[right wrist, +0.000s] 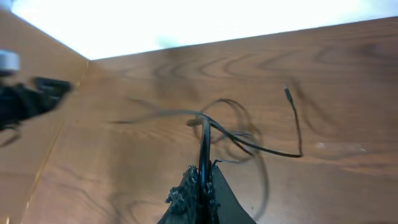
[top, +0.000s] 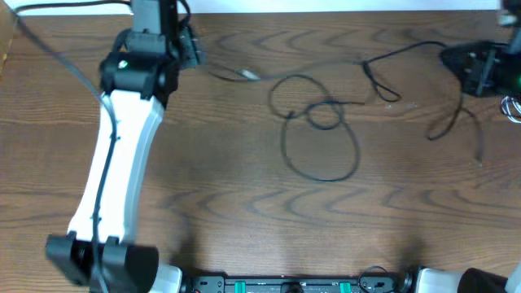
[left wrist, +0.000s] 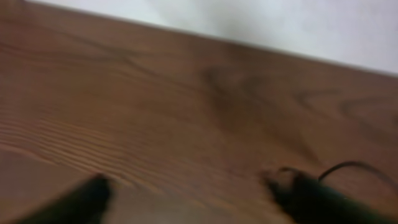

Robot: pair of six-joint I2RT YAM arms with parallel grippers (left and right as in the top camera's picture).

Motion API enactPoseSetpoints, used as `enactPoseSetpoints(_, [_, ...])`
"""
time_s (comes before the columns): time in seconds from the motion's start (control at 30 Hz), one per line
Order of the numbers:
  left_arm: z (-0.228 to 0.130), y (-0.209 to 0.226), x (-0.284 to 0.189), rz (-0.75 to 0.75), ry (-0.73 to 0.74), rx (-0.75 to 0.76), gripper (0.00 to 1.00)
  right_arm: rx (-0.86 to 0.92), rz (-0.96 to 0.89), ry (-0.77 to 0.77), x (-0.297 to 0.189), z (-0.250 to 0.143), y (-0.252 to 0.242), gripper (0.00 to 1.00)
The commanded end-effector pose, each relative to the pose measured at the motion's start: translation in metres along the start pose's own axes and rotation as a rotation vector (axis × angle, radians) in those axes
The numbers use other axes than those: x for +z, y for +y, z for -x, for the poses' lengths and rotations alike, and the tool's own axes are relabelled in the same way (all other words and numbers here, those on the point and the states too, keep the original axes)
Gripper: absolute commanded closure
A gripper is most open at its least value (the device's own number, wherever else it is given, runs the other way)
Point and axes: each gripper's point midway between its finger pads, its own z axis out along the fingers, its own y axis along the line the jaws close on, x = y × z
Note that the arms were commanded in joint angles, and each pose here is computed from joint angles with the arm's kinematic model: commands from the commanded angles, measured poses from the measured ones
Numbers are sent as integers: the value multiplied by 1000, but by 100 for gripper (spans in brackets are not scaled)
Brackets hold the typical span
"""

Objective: Untangle cables

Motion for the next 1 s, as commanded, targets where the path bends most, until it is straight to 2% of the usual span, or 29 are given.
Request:
enactPoseSetpoints(0.0, [-15, -27, 16, -142, 84, 12, 0, -13, 68, 5, -2, -2, 13, 99])
enactPoseSetpoints(0.3, [-79, -108, 18, -551, 309, 175, 0, 25, 39, 53, 13, -6, -3, 99])
enactPoseSetpoints(0.43, [-120, -135, 23, -600, 414, 225, 0, 38, -19, 73, 17, -9, -17, 99])
enactPoseSetpoints(0.6, [-158, -162, 19, -641, 476, 339, 0, 42, -24, 67, 17, -7, -18, 99])
enactPoseSetpoints(0.77, [-169, -182, 15, -675, 464, 408, 1, 47, 87, -50, 15, 25, 2, 99])
enactPoseSetpoints(0.97, [-153, -182, 23, -669, 420, 341, 1, -6, 189, -309, -27, 97, 46, 99])
